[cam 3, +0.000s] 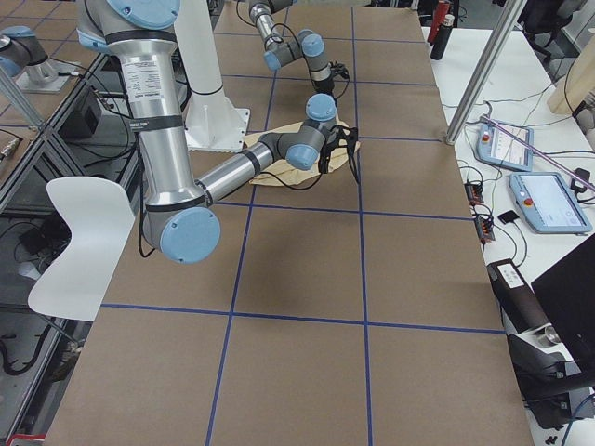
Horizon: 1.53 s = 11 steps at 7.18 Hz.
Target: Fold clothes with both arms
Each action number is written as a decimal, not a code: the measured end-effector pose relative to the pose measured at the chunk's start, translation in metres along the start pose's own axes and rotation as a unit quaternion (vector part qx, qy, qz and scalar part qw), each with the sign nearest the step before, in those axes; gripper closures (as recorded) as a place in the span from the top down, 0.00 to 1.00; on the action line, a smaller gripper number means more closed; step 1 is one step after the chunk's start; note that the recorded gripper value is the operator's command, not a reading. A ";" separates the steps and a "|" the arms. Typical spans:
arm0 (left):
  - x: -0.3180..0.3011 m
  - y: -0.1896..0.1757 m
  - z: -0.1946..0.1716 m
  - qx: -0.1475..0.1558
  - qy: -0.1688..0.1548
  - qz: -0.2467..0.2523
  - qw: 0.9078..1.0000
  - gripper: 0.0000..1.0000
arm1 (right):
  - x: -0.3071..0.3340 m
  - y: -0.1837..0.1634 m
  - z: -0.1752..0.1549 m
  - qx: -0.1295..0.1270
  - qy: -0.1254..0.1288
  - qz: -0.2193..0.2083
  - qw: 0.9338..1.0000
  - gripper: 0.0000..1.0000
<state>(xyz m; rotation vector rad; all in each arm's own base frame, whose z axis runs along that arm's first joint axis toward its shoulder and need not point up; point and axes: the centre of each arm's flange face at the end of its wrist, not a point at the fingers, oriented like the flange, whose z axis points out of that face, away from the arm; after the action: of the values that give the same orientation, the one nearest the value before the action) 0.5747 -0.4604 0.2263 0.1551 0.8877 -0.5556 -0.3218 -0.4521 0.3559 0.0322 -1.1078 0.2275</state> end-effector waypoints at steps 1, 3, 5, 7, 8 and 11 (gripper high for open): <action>0.015 -0.013 0.007 0.008 0.007 0.001 1.000 0.00 | 0.001 -0.001 0.001 0.000 0.001 0.000 1.000 1.00; 0.029 -0.050 0.024 0.038 0.036 0.012 0.999 0.00 | 0.003 -0.001 0.003 -0.001 0.001 0.001 1.000 1.00; 0.034 -0.091 0.040 0.069 0.062 0.019 0.995 0.00 | 0.003 -0.002 0.004 0.001 0.002 0.001 1.000 1.00; 0.038 -0.110 0.048 0.109 0.093 0.025 0.989 0.00 | 0.004 -0.003 0.004 0.003 0.003 0.001 1.000 1.00; 0.038 -0.114 0.052 0.121 0.112 0.025 0.986 0.49 | 0.005 -0.003 0.005 0.004 0.004 0.002 1.000 1.00; 0.038 -0.119 0.049 0.133 0.130 0.050 0.981 1.00 | 0.004 -0.003 0.005 0.005 0.003 -0.014 1.000 1.00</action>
<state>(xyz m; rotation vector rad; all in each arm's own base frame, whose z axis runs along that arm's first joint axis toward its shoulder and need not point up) 0.5659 -0.5939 0.2391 0.5231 1.0498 -0.5664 -0.3240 -0.4553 0.3619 0.0557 -1.0989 0.2086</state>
